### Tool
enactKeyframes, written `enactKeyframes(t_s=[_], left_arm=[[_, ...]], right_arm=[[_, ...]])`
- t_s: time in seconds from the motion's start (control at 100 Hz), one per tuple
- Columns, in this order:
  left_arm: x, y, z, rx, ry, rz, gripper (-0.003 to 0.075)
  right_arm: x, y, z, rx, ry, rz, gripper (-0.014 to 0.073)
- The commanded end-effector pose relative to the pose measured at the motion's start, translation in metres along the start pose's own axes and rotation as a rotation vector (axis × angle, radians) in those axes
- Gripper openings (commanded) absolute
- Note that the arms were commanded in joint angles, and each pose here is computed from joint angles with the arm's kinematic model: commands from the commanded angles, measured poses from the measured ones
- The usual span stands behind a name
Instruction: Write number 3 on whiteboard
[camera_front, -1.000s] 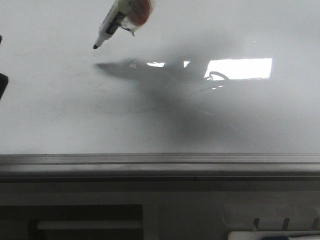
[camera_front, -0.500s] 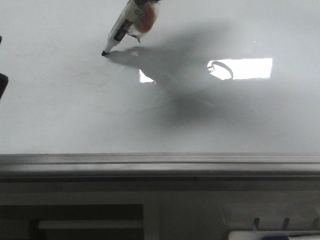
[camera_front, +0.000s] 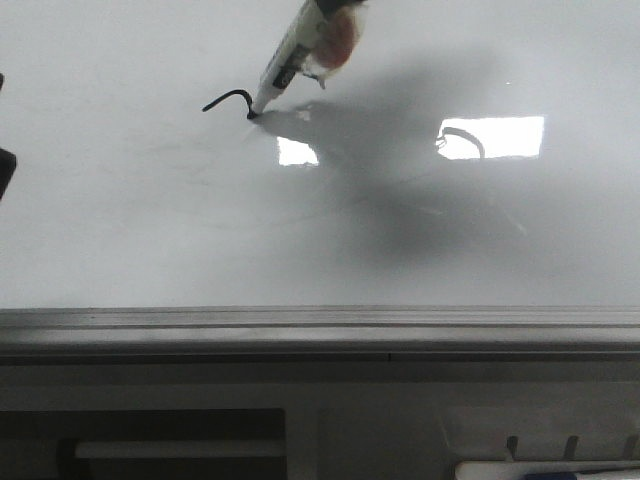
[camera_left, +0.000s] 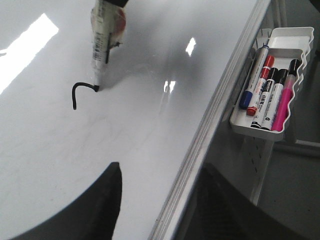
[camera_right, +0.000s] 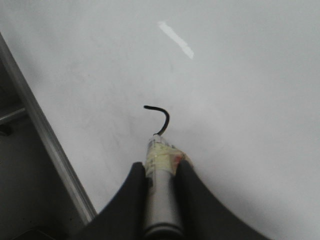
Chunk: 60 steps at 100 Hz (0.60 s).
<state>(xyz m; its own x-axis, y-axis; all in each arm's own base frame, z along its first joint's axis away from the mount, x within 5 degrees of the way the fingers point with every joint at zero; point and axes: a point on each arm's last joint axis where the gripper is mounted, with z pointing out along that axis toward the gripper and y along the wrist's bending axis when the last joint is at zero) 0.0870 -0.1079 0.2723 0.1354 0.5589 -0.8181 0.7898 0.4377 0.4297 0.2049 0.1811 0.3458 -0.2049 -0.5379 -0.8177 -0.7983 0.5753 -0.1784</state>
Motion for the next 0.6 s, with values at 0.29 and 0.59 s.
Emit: enactKeyframes(t_s=[0.29,0.59], left_arm=[[-0.014,0.005,-0.003,-0.024,-0.089,-0.024,0.0312],[-0.014,0.005,-0.003,-0.024,-0.089,-0.024,0.0312]], right_arm=[[-0.003,0.004,0.002,-0.006,-0.004,-0.02,-0.004],[0.002,0.015,0.004,-0.063,0.056,-0.016,-0.004]])
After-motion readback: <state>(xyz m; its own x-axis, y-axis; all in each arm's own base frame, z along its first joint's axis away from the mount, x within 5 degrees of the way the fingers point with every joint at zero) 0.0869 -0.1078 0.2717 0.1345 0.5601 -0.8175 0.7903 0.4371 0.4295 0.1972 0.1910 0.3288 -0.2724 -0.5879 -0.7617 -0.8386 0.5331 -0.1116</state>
